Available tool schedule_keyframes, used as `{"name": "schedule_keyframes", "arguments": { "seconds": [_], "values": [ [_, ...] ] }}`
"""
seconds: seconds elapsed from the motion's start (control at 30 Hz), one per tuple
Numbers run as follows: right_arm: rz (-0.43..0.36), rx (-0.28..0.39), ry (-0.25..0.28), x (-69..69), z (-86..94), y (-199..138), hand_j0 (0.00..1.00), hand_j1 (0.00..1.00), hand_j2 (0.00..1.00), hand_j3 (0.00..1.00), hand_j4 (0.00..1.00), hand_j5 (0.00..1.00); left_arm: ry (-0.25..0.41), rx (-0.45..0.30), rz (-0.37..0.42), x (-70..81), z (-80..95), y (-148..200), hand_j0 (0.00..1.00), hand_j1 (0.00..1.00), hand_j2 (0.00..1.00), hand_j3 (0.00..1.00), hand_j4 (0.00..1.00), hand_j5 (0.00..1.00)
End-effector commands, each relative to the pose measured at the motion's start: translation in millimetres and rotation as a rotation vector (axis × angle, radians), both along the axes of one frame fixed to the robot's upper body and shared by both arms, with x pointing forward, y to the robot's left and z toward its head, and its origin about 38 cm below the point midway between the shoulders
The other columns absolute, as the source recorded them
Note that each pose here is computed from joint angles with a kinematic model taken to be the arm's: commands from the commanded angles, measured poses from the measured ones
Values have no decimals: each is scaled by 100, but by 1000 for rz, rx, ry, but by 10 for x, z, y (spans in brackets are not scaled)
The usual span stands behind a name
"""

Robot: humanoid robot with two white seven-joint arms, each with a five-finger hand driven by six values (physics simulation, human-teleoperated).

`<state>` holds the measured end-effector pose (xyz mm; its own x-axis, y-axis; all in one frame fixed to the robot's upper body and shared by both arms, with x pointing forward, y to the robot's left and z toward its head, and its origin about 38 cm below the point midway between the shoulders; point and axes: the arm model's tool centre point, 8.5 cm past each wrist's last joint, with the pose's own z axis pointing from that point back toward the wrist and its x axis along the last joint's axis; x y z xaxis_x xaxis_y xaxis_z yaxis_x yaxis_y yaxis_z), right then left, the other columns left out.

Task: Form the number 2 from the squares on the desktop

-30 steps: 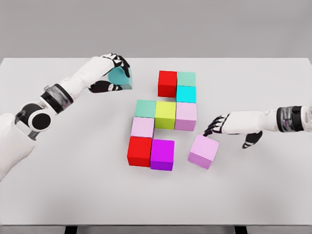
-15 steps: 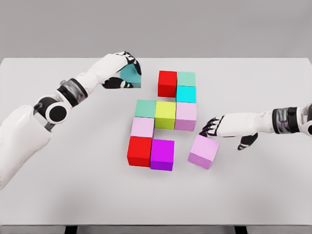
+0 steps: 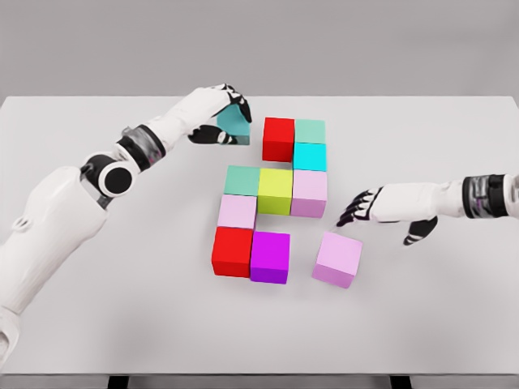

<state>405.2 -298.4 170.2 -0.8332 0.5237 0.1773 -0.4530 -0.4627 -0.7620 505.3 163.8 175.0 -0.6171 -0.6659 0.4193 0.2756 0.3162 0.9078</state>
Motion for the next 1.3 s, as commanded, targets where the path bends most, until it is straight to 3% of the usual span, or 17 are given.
{"name": "schedule_keyframes", "arguments": {
  "seconds": [0.0, 0.1, 0.23, 0.3, 0.33, 0.43, 0.47, 0.6, 0.7, 0.77, 0.93, 1.1, 1.27],
  "values": [
    [-39, -2, -2, 38, 12, -123, 100, 100, 100, 100, 100, 100, 9, -7, 2, 8, -23, -10, 40, 40, 40, 40, 40, 40],
    [-87, -5, -1, 115, 12, -254, 92, 92, 92, 92, 92, 92, 13, -6, 4, 11, -41, -1, 40, 40, 40, 40, 40, 40],
    [-119, 21, -49, 265, 326, -341, 89, 89, 89, 89, 89, 89, 10, -14, -24, -16, -47, -28, 40, 40, 40, 40, 40, 40],
    [-141, -36, -57, 237, 488, -568, 81, 81, 81, 81, 81, 81, 13, -10, -35, -23, -50, -36, 40, 40, 40, 40, 40, 40],
    [-141, -55, -37, 221, 497, -605, 72, 72, 72, 72, 72, 72, 14, -9, -35, -23, -51, -36, 40, 40, 40, 40, 40, 40],
    [-152, -122, 8, 145, 514, -779, 25, 25, 25, 25, 25, 25, 14, -8, -35, -18, -50, -31, 41, 41, 41, 41, 41, 41],
    [-152, -133, 18, 124, 492, -802, 15, 15, 15, 15, 15, 15, 18, -7, -31, -13, -65, -25, 41, 41, 41, 41, 41, 41],
    [-103, -235, 117, -13, 217, -794, 10, 10, 10, 10, 10, 10, 25, -12, -29, -6, -90, -54, 46, 46, 46, 46, 46, 46],
    [1, -234, 153, -188, 116, -524, 10, 10, 10, 10, 10, 10, 25, -13, -31, -11, -93, -57, 46, 46, 46, 46, 46, 46],
    [25, -229, 170, -214, 24, -432, 10, 10, 10, 10, 10, 10, 25, -12, -32, -13, -96, -60, 52, 52, 52, 52, 52, 52],
    [97, -200, 170, -301, 23, -195, 10, 10, 10, 10, 10, 10, 22, -18, -23, -1, -88, -47, 68, 68, 68, 68, 68, 68],
    [180, -172, 173, -287, -42, 157, 10, 10, 10, 10, 10, 10, 22, -17, -22, 0, -88, -46, 69, 69, 69, 69, 69, 69],
    [200, -165, 186, -309, -103, 239, 11, 11, 11, 11, 11, 11, 24, -18, -23, -5, -92, -35, 69, 69, 69, 69, 69, 69]
  ]
}}
